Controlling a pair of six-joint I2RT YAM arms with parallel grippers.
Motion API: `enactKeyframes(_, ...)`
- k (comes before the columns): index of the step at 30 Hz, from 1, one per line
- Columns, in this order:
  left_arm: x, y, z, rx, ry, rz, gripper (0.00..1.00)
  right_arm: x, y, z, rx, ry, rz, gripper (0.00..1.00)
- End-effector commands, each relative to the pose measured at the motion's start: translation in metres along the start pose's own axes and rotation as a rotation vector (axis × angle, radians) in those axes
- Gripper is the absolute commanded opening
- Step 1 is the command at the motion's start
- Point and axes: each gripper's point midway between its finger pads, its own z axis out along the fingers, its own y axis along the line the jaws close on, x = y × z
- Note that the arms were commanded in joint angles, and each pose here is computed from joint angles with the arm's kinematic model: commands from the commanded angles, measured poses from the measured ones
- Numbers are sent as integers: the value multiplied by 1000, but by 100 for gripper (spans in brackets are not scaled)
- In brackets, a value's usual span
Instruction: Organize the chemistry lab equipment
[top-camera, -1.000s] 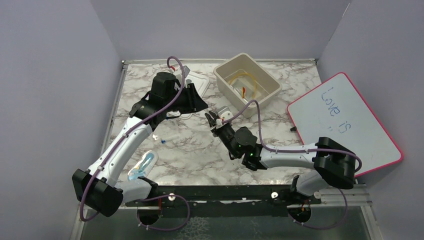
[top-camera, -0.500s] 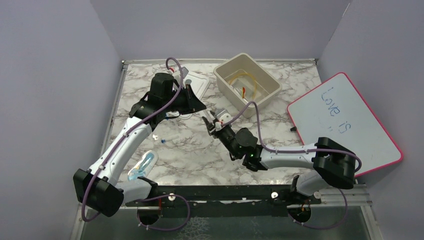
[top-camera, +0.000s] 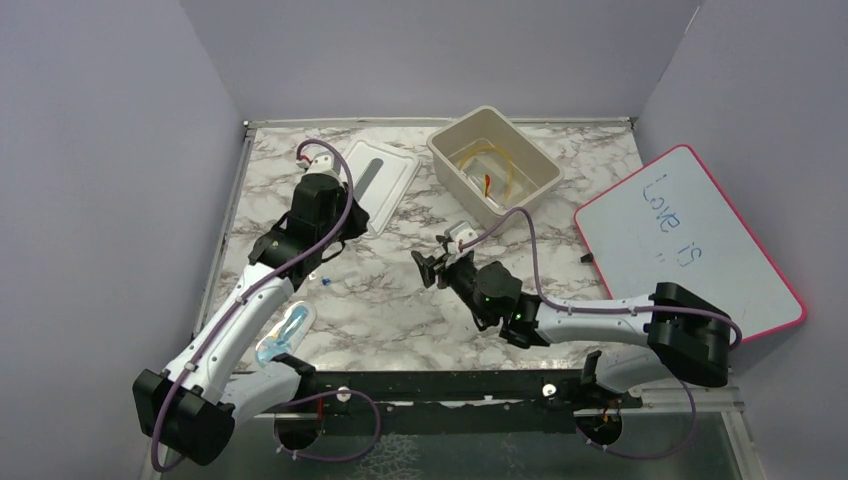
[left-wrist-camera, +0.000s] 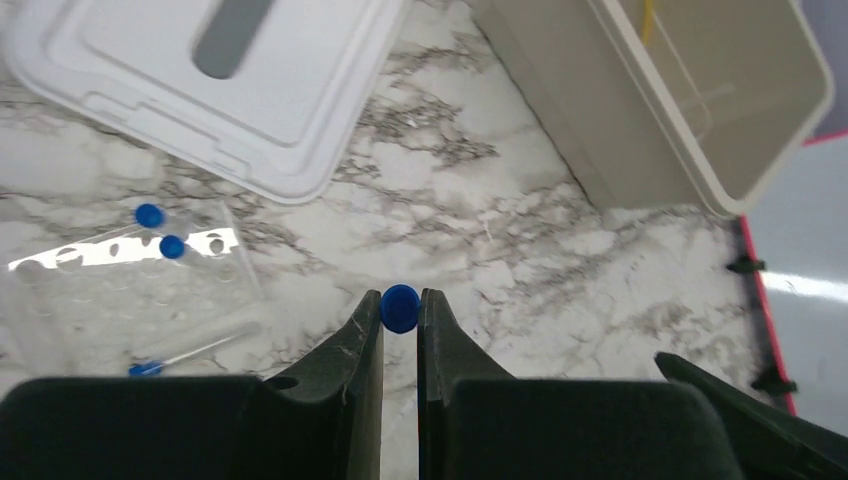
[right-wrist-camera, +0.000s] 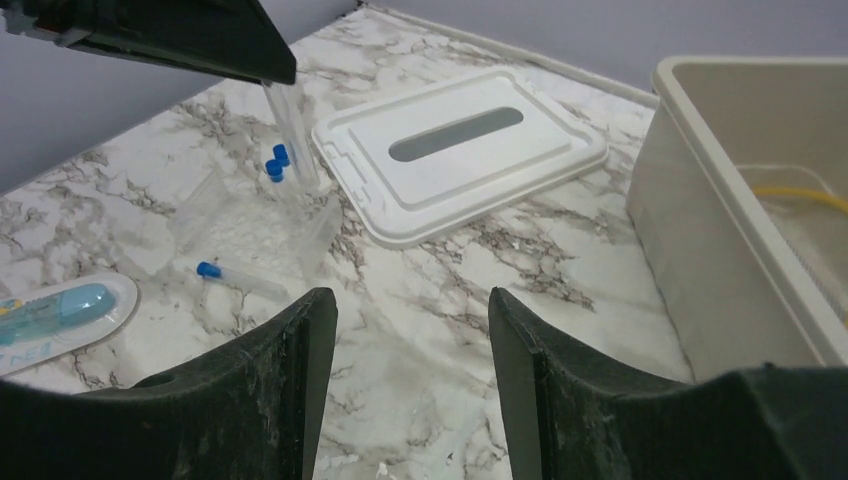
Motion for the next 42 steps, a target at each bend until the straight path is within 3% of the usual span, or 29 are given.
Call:
enactKeyframes(1,-18,36,1,-245,-166,31,0,27,-12,-14,75,91,92,61)
enactKeyframes(6,-1,56,6,-417,-220,38,0,36,-19,-20,105,121,93,61)
enactKeyframes(12,12,77,13,-499,-286,-21,0,41,-23,-25,112,138,78,61)
enactKeyframes(20,38,103,27,-597,-259,-16,0,45,-28,-28,133,146,90,61)
enactKeyframes(28,42,121,37,-617,-263,-57,0,48,-27,-25,132,160,72,61)
enactKeyframes(42,46,135,46,-613,-297,-8,0,49,-27,-22,138,171,57,61)
